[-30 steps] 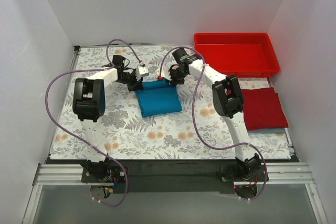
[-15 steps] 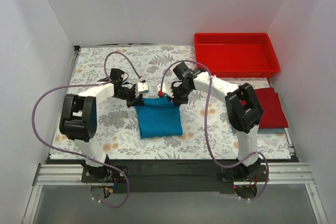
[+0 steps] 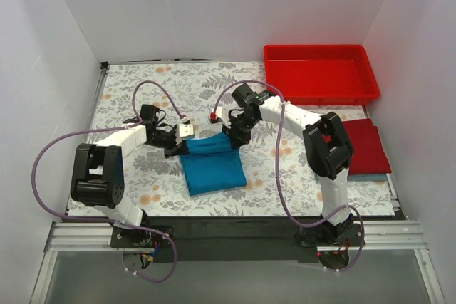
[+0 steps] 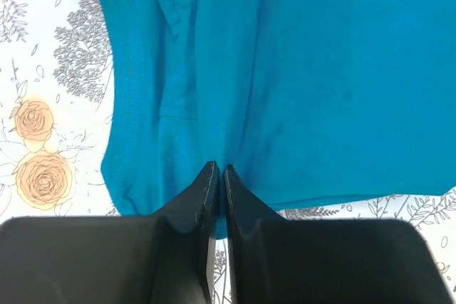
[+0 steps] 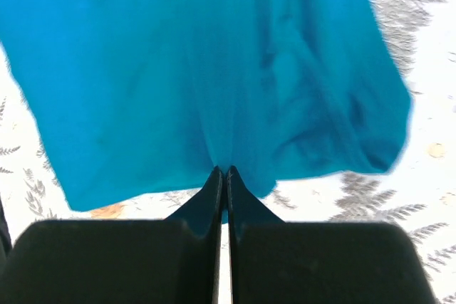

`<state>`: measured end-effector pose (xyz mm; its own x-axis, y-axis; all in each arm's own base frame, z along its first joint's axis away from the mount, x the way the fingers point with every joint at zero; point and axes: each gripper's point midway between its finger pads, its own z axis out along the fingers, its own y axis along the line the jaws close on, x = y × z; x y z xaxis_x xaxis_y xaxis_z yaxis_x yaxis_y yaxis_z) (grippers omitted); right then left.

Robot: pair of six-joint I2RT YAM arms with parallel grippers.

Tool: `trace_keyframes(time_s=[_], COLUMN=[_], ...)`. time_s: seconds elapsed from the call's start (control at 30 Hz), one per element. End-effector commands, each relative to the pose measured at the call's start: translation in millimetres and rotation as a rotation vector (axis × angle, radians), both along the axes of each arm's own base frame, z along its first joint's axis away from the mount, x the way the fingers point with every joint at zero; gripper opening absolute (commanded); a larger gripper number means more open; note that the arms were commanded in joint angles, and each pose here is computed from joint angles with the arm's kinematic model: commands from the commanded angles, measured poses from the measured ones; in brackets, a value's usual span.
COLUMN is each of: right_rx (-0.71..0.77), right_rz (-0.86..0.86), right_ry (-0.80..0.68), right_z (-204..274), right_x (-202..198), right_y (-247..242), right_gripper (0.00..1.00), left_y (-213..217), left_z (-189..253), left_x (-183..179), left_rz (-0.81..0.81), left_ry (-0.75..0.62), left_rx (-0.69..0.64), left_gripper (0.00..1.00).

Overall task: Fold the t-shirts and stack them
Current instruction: Fold the tshirt

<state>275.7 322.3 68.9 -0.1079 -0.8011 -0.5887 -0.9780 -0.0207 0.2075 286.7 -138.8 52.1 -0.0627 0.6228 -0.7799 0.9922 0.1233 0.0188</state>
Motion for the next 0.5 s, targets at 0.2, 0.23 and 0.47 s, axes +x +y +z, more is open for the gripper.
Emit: trace_keyframes(time_s=[0.2,0.23,0.47], right_rx=[0.068,0.076,-0.027], right_rz=[-0.099,-0.096,-0.131], right_ry=[-0.036,-0.035,0.022], right_z=[25,24,-25], right_x=[59,62,66], right_y=[19,21,14], right_gripper=[0.01,0.02,0.05], left_y=[-1,0,8], left_z=[17,16,-12], left_x=[29,31,55], left_rz=[0.061,0.068,0.140], left_ry=[-0.022,-0.019,0.041], left_rx=[-0.039,-0.035,0.035], left_gripper=[0.04,0.05,0.06])
